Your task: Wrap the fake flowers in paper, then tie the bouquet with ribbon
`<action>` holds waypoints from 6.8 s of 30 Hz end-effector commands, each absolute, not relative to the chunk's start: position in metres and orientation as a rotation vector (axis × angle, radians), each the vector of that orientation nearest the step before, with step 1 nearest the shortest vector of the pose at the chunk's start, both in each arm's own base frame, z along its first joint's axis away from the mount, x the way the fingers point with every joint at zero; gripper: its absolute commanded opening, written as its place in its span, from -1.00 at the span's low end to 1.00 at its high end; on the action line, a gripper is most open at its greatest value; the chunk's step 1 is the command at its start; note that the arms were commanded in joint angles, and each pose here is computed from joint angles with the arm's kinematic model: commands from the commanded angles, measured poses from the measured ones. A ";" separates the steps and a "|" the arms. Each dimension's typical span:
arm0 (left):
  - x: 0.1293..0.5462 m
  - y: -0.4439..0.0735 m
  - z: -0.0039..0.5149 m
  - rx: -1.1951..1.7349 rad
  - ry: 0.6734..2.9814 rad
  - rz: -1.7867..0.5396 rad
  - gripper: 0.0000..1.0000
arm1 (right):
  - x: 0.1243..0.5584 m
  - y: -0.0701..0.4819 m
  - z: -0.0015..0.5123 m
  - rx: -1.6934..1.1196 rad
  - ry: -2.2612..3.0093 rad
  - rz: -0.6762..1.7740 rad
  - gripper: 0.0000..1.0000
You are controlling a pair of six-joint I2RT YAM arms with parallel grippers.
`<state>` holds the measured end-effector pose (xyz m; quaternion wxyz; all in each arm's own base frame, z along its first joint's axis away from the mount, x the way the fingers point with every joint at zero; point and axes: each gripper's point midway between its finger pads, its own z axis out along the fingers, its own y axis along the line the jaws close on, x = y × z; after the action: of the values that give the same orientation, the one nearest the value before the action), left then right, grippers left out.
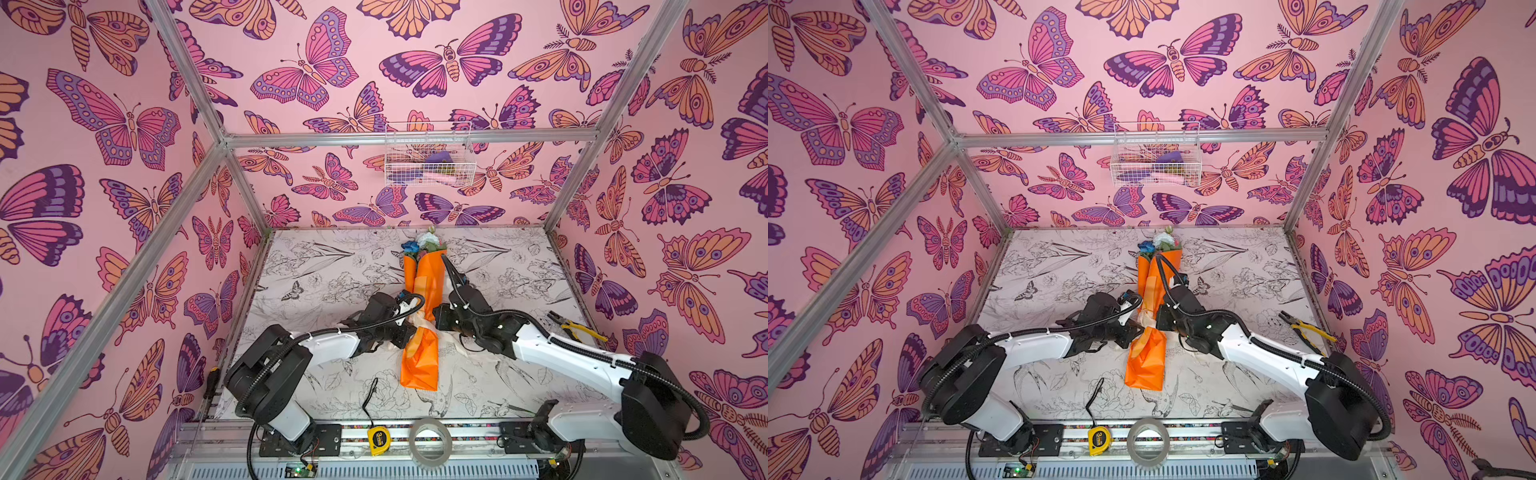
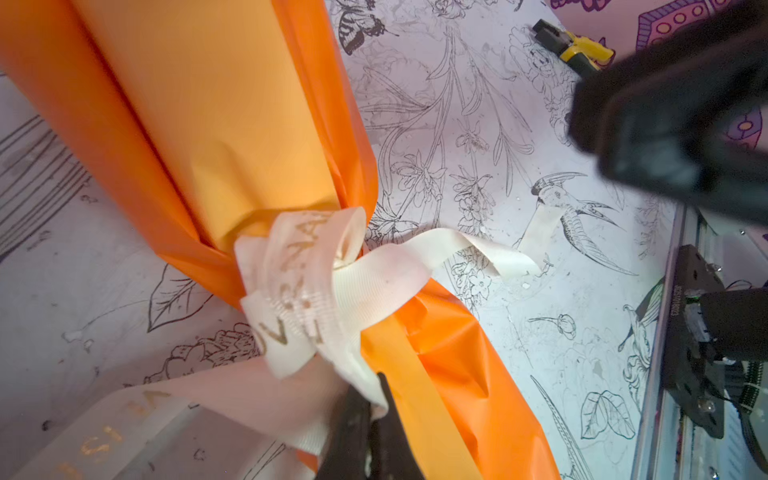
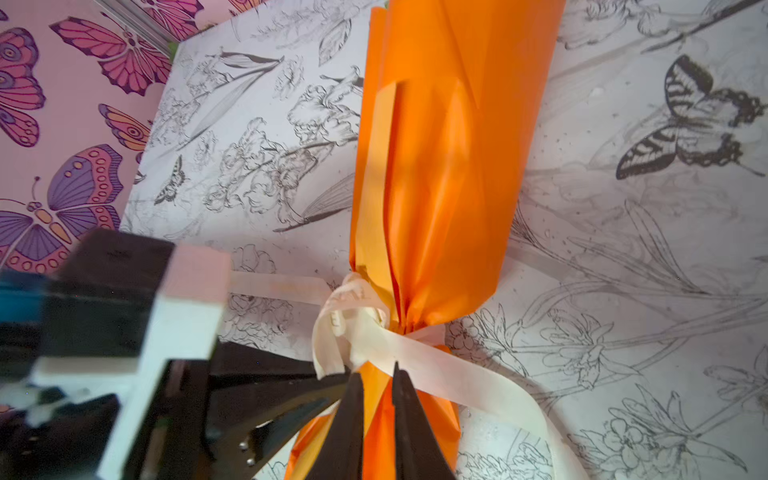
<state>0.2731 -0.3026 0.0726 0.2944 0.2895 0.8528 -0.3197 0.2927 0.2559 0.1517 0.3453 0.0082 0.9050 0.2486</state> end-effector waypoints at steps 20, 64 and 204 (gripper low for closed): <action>0.277 -0.310 0.079 1.003 1.933 -0.756 -0.80 | 0.323 0.317 0.148 -0.118 2.557 1.007 -0.76; 0.278 -0.292 0.074 0.759 2.093 -0.794 -0.79 | 0.302 0.278 0.111 -0.196 2.649 0.719 -0.73; 0.250 -0.277 0.050 0.464 2.379 -1.190 0.04 | 0.328 0.287 0.127 -0.478 2.243 -0.018 -1.00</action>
<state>0.2520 -0.2711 0.0508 0.2247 0.1504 0.8634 -0.4259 0.3242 0.2975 0.1135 0.3929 -0.2469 0.8854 -0.0277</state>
